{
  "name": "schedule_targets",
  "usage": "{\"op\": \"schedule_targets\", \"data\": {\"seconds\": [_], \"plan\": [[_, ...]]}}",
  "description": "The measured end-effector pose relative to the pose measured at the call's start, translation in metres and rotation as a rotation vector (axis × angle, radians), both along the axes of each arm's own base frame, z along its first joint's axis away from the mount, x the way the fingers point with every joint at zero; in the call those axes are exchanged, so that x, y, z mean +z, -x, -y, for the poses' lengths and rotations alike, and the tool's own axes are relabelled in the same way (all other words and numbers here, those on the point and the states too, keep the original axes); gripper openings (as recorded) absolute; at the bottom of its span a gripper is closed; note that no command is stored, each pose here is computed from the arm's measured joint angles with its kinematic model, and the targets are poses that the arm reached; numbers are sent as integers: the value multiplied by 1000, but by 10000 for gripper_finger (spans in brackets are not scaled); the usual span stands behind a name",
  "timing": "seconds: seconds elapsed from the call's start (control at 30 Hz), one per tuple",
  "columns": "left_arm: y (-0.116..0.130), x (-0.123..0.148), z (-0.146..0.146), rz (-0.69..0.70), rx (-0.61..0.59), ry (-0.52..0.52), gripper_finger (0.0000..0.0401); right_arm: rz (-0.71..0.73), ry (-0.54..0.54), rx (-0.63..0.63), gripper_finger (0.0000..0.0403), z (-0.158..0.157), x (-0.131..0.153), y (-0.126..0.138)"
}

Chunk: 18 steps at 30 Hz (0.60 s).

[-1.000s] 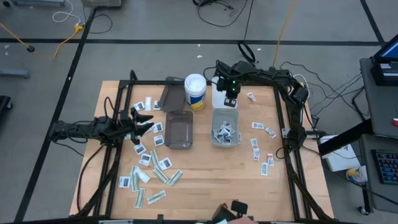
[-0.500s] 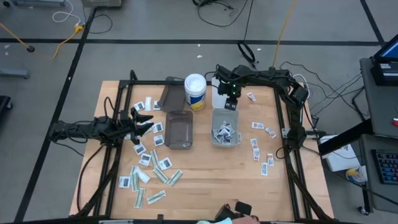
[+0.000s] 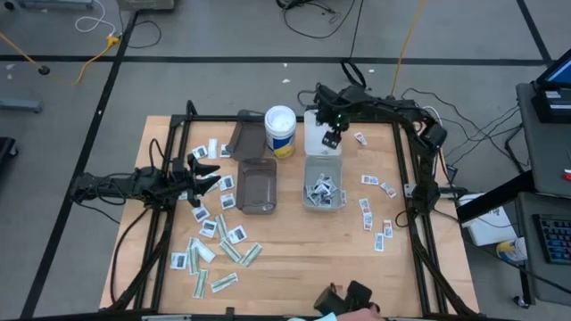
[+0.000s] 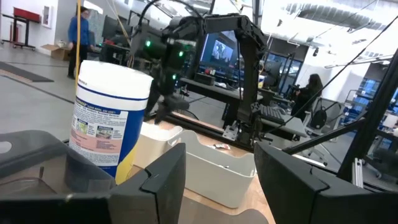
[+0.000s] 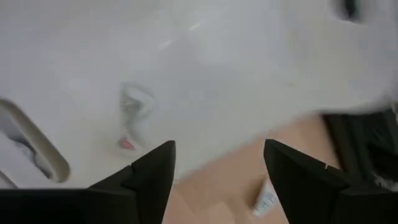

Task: Pick & Place First Aid Supplies
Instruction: Put the ointment pack into the white bin

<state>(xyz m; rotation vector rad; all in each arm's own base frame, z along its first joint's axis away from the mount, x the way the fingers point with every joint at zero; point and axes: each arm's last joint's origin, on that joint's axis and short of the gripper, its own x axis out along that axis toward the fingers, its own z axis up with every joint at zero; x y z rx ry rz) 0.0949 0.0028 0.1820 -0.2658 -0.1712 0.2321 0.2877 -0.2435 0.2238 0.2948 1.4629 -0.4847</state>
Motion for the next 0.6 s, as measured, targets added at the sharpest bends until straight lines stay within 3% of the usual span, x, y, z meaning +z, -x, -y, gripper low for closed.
{"op": "schedule_targets", "data": {"seconds": [0.13, 0.33, 0.6], "plan": [[0, 0, 0, 0, 0, 0, 196, 51, 29, -127, 234, 0, 17, 8], [0, 0, 0, 0, 0, 0, 196, 123, 88, -423, 231, -2, 38, 18], [0, 0, 0, 0, 0, 0, 196, 138, 74, -586, 228, -7, 54, 34]]}}
